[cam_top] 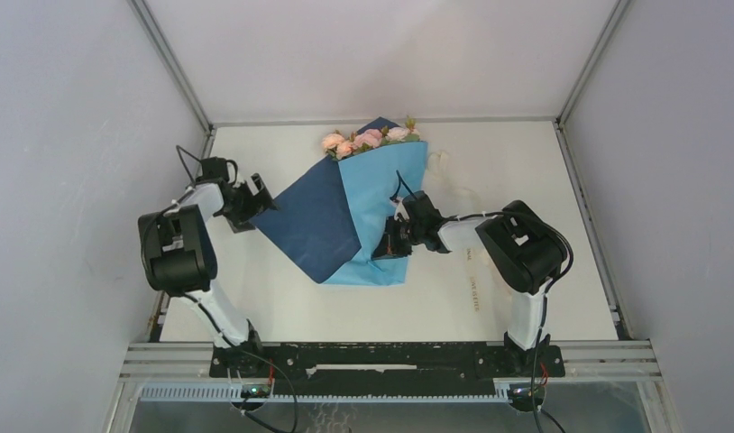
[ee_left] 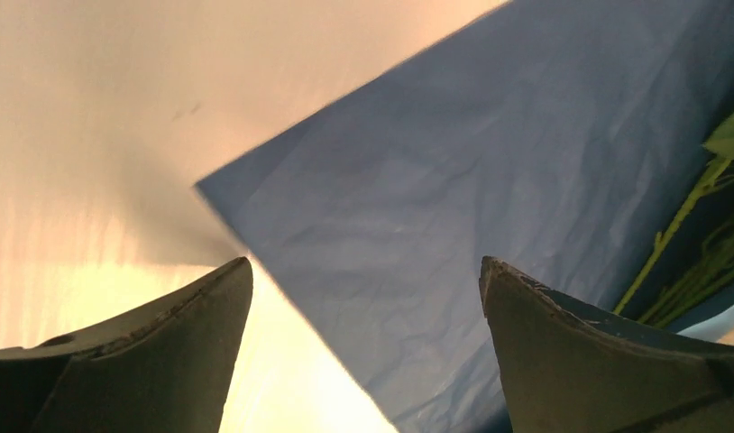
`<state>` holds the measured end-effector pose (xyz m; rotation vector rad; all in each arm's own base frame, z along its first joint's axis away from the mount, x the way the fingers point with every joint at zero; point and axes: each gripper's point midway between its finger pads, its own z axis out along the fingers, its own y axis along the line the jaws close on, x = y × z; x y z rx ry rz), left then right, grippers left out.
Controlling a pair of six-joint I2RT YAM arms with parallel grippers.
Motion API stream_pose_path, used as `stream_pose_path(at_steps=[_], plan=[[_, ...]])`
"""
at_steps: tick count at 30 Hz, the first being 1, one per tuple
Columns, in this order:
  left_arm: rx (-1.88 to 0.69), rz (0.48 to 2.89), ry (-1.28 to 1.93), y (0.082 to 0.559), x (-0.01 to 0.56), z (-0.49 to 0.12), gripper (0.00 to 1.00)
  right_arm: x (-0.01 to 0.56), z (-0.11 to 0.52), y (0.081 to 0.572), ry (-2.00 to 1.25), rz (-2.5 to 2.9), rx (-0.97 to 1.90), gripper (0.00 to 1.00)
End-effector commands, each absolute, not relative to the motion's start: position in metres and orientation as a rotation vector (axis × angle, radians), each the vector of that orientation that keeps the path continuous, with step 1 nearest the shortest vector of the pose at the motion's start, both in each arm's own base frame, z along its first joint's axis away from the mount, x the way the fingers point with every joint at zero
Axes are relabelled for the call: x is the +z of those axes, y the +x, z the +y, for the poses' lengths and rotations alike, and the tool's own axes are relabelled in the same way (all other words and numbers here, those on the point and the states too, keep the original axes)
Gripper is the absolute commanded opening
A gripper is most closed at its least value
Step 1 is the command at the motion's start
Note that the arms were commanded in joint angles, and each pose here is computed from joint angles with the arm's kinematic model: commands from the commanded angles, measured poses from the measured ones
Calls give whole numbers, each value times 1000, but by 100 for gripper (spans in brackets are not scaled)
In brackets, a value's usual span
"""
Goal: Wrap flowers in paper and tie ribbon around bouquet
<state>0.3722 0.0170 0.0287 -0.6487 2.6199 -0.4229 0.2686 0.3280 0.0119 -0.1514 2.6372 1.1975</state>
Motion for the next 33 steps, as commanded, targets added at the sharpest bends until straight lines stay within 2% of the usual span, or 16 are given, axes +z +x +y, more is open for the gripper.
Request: stream_pose_path(at_steps=[1, 9, 13, 17, 22, 24, 26, 33], plan=[[-563, 2696, -666, 383, 19, -15, 100, 4, 326, 272, -154, 2625, 1181, 0], [-967, 2710, -471, 391, 34, -98, 100, 1, 319, 280, -88, 2634, 1147, 0], [-1038, 2687, -402, 387, 44, -118, 100, 3, 320, 285, -62, 2621, 1144, 0], [-847, 2629, -325, 396, 69, -85, 100, 3, 323, 282, -62, 2621, 1150, 0], [-379, 2631, -537, 408, 64, 36, 100, 2, 327, 277, -91, 2626, 1142, 0], [-286, 2664, -580, 399, 53, 57, 100, 1, 328, 275, -101, 2629, 1134, 0], [-276, 2722, -581, 391, 41, 58, 100, 3, 328, 276, -106, 2621, 1140, 0], [-470, 2837, -577, 395, 13, 20, 99, 4, 320, 284, -89, 2615, 1145, 0]])
